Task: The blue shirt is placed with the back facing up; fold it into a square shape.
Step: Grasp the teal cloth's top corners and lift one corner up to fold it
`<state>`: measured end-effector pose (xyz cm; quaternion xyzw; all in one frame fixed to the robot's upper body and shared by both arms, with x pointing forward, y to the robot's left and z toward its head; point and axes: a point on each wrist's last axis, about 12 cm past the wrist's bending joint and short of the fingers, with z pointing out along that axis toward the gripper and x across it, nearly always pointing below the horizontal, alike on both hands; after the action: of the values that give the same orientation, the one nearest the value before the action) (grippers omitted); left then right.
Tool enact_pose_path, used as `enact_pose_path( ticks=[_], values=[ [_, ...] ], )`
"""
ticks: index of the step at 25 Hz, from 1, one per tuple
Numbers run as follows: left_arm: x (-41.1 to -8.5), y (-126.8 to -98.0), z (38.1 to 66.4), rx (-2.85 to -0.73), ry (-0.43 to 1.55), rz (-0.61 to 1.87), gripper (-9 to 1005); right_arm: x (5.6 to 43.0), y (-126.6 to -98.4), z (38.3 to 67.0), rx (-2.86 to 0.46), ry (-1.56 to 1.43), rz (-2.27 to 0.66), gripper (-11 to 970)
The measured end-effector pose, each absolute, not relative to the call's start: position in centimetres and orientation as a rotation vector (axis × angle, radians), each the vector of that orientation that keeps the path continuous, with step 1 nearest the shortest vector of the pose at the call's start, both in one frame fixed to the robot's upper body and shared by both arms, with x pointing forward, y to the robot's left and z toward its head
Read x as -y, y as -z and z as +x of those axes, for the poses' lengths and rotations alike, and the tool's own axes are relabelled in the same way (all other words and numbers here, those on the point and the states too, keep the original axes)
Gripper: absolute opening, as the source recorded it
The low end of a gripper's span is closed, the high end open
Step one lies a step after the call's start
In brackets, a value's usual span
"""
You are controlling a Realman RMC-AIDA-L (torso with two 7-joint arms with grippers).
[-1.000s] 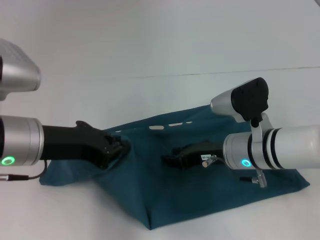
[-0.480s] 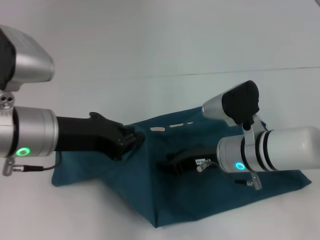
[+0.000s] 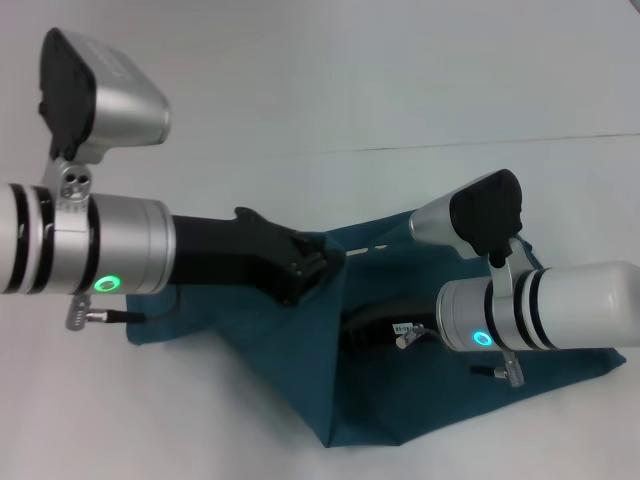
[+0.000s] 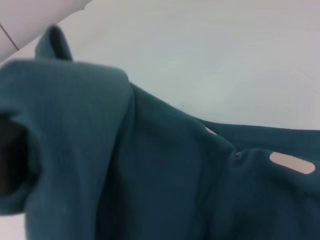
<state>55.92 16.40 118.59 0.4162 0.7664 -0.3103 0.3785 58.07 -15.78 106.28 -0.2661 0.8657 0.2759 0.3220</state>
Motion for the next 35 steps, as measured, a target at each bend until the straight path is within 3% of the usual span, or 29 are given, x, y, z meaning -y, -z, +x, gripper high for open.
enact_pose_path(
  ticks=[21,35],
  values=[
    [-12.7,-119.4,56.6,-1.865,0.857,1.118,36,18.0,-105.8,57.6,-2.248,-0.739,-0.567,395],
    [-10.3,-119.4,57.0,-1.839,0.881,1.174,37,25.0,-106.4,56.6,-2.178,-0.664,-0.308,392]
  ],
)
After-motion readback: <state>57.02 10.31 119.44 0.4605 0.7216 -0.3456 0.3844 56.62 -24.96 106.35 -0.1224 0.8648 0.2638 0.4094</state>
